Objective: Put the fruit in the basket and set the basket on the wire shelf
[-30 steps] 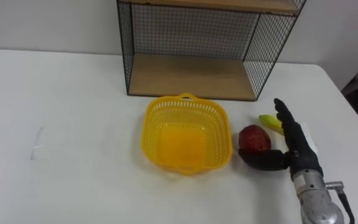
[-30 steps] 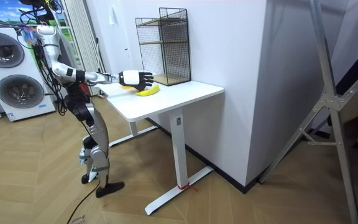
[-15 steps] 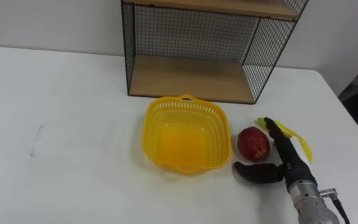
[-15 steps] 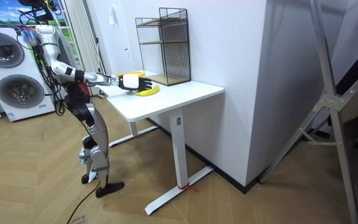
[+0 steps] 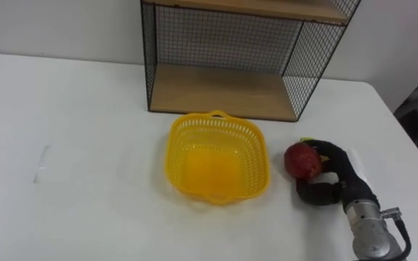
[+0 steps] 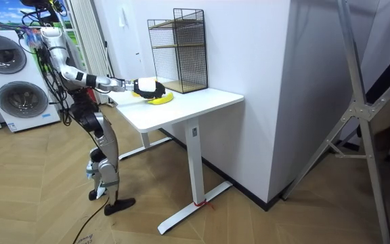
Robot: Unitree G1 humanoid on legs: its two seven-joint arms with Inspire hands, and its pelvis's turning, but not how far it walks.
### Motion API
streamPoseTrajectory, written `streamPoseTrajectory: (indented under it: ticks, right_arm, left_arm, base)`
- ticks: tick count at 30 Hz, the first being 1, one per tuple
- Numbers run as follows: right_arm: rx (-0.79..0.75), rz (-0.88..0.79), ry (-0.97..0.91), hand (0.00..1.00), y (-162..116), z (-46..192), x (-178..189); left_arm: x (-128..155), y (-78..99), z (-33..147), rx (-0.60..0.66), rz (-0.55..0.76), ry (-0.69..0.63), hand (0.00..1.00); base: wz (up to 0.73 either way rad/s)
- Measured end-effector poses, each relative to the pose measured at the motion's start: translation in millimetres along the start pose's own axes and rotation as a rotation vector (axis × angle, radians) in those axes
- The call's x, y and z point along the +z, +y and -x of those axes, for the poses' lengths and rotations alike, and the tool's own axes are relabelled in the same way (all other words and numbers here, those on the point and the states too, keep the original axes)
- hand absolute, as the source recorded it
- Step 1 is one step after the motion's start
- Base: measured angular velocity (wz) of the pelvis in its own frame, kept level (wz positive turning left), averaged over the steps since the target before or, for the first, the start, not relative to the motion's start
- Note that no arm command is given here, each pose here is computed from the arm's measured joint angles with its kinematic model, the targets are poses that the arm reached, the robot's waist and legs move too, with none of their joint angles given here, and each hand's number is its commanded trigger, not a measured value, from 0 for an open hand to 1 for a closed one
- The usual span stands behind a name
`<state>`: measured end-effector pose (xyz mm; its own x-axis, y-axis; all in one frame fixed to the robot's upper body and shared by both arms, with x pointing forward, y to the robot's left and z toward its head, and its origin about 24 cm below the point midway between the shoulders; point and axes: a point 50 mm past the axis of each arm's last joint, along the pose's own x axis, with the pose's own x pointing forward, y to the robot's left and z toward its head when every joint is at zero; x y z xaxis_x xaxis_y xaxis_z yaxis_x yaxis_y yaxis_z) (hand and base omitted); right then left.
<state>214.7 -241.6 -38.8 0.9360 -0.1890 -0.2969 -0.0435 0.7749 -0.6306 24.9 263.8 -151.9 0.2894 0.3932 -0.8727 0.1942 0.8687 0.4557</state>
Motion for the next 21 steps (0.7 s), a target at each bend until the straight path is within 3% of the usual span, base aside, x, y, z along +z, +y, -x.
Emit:
streamPoseTrajectory:
  ticks: [4,13,21]
  right_arm:
    - [0.0,-0.004,0.015,1.0,1,1,-2]
    - [0.004,-0.188,0.06,1.0,12,8,-6]
    - [-0.021,-0.272,-0.015,1.0,7,7,14]
  left_arm:
    - [-2,0.5,0.4,0.017,-0.001,0.004,0.0]
    - [-8,-2.3,2.2,0.028,0.002,0.023,0.0]
    - [-11,-10.4,3.6,-0.031,0.009,0.032,0.0]
  base:
    - [0.0]
    - [0.0]
    - [0.0]
